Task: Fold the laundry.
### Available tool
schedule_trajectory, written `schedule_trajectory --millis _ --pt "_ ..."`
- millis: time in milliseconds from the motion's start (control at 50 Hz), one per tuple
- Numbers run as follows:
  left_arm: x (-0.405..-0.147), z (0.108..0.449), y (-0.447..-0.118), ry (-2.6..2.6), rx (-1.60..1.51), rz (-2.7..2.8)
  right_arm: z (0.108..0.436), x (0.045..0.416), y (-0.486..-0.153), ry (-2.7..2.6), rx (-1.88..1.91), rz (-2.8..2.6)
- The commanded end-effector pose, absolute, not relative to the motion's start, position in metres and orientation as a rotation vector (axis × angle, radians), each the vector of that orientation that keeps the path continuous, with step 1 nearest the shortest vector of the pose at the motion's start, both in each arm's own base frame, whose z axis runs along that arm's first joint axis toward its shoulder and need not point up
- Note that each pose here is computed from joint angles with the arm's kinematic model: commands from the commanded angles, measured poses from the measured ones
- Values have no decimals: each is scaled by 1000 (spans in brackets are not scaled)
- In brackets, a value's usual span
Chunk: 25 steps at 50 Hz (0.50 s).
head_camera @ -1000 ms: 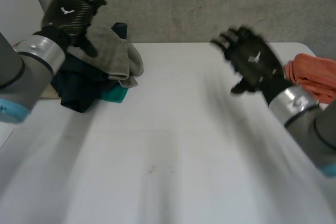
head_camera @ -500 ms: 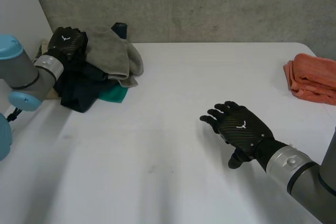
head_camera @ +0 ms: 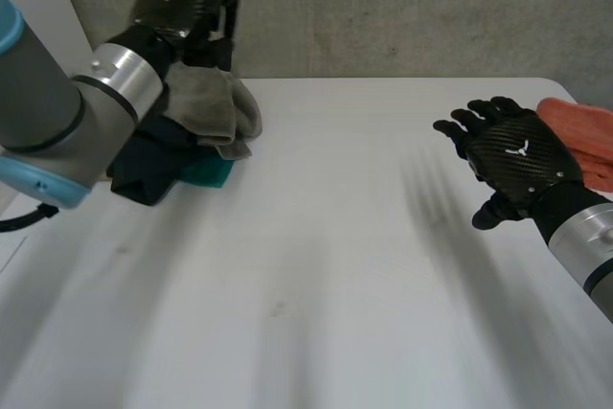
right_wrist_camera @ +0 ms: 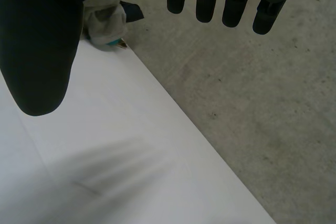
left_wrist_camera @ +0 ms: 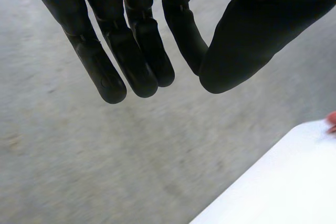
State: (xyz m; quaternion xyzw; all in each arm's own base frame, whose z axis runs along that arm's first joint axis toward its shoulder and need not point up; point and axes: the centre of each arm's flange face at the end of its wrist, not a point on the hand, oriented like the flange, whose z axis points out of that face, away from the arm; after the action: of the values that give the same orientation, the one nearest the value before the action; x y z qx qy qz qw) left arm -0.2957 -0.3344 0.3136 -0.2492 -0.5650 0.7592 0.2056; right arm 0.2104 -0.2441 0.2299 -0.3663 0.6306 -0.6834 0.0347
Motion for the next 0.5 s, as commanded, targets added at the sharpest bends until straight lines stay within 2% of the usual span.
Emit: schedule_trajectory --millis 20,100,200,260,420,500 --pt "-316 292 -328 -1550 -786 2124 225 205 -247 1972 -1069 -2064" --pt "-303 257 -365 -1683 -887 2252 222 204 -248 1984 -1068 -2053" --pt "-256 222 -418 -1867 -1028 2398 222 204 -248 1982 -1071 -2049" --pt "-240 210 -439 -1905 -1032 2411 221 204 -248 1982 -1071 -2047" --pt "-218 192 -479 -1951 -1016 2397 214 205 -249 2003 -1073 -2012" --pt "-216 178 -488 -1958 -1038 2355 209 205 -250 2017 -1073 -1994"
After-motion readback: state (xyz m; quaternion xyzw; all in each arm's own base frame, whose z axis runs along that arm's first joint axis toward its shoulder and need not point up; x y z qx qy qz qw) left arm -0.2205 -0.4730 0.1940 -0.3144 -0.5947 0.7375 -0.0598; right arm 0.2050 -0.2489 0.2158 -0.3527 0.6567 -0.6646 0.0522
